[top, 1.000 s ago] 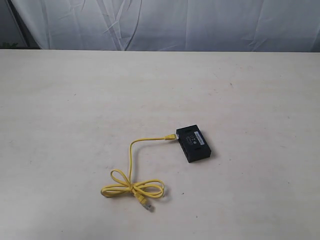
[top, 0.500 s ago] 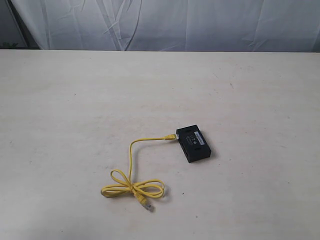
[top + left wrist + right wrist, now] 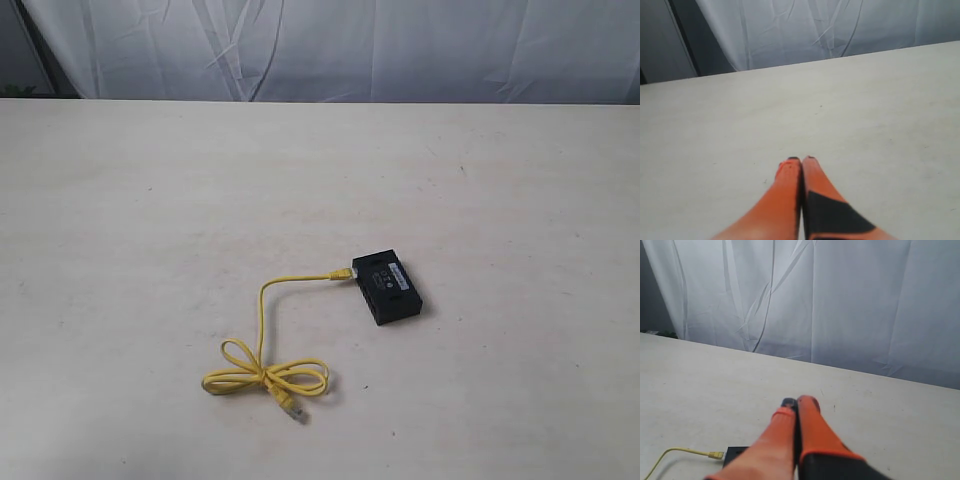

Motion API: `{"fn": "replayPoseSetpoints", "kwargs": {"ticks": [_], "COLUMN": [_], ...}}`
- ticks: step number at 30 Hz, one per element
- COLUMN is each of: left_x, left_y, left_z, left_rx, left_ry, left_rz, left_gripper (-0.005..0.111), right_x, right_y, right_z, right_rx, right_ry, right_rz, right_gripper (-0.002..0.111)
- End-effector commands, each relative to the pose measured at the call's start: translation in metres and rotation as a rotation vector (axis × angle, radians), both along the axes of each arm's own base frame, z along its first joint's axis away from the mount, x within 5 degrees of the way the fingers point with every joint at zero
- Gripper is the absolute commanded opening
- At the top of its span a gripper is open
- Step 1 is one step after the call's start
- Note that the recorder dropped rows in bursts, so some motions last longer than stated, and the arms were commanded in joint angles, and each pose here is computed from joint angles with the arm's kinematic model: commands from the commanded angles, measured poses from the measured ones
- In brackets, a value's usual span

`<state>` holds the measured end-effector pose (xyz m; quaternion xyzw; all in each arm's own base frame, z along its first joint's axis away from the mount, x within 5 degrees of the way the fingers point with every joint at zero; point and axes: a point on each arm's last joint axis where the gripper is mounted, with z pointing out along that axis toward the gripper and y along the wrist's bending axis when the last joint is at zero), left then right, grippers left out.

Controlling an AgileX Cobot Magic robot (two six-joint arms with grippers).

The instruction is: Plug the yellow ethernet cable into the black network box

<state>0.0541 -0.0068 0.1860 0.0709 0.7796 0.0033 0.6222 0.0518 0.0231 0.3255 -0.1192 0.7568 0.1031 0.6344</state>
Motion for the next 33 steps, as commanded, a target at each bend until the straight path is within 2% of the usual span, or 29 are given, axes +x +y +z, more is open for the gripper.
{"fn": "replayPoseSetpoints", "kwargs": {"ticks": [1,10,15,18,25,33], "left_x": [0.0002,0.0003,0.0017,0.0016,0.0014,0.0014], "left_y": [0.0061,0.0064,0.0059,0.0059,0.0059,0.0059], "left_z": [-0.0004,0.0002,0.008,0.0076,0.0064,0.0062], "left_rx": [0.207,0.213,0.208,0.202,-0.033,-0.058], "left_ry": [-0.02,-0.027,-0.114,-0.11,-0.084,-0.08], "left_rz": [0.023,0.025,0.03,0.03,0.073,0.077], "left_gripper": [0.0,0.0,0.0,0.0,0.0,0.0], "right_x": [-0.0003,-0.0003,-0.0003,-0.0003,-0.0004,-0.0003], "right_y": [-0.0003,-0.0003,-0.0003,-0.0003,-0.0002,-0.0002], "right_z": [-0.0007,-0.0007,-0.0007,-0.0007,-0.0011,-0.0009], "right_rx": [0.004,0.004,0.004,0.004,0.003,0.003], "right_ry": [-0.006,-0.006,-0.006,-0.006,-0.001,-0.004], "right_rz": [-0.004,-0.004,-0.004,-0.004,-0.003,-0.003], "right_gripper": [-0.001,-0.001,-0.001,-0.001,-0.001,-0.001]}}
